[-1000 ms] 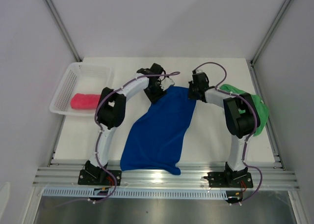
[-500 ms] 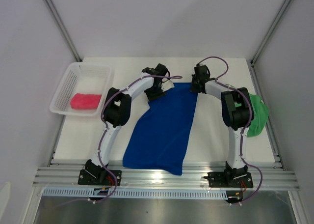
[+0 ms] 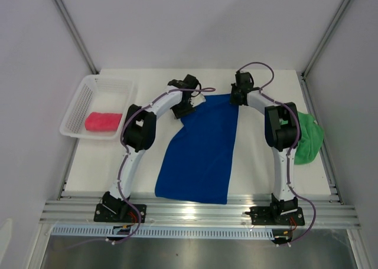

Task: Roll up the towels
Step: Flatten the towel

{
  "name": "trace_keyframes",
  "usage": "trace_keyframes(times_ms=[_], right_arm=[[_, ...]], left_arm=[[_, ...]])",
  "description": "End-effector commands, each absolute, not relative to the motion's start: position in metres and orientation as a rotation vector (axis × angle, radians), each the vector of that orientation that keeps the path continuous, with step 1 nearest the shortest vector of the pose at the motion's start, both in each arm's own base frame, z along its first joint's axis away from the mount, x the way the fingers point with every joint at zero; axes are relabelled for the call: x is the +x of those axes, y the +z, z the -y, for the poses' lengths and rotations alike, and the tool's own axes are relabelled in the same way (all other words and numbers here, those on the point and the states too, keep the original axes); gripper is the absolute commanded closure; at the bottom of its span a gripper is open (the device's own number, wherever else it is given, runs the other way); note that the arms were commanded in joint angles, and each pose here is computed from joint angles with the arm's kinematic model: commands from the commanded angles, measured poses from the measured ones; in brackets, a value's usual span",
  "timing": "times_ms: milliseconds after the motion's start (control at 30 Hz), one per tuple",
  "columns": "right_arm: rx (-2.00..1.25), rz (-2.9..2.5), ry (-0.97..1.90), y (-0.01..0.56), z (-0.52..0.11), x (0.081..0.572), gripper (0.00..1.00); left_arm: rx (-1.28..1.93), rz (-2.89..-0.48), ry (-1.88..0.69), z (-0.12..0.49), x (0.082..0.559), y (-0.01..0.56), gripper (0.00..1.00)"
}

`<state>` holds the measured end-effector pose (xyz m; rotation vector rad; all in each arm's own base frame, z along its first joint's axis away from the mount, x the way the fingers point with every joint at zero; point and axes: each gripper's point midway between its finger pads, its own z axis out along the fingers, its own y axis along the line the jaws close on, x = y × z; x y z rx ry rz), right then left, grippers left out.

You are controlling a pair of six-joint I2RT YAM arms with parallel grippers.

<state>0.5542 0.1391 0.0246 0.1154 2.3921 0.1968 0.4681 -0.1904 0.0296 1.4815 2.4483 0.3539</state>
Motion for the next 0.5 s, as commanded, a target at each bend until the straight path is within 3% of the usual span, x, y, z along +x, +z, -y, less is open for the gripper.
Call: trace_keyframes(times_ms=[0, 233, 400, 467], right_arm=[[0.024, -2.358, 0.278, 0.053, -0.148, 0.549, 0.93], [0.027, -2.166, 0.479, 0.127, -0.171, 0.538, 0.9], [0.05, -2.16, 0.534, 0.139, -0.192, 0.519, 0.86], [0.092, -2.171, 0.551, 0.139, -0.187, 0.509, 0.87]], left_arm=[[1.326, -2.4, 0.338, 0.191, 0.491, 0.06, 0.42], [1.025, -2.249, 0.008, 0.217, 0.51, 0.147, 0.39], [1.001, -2.218, -0.174, 0.234, 0.516, 0.147, 0.3], [1.048, -2.217, -0.137, 0.238, 0.521, 0.137, 0.28]])
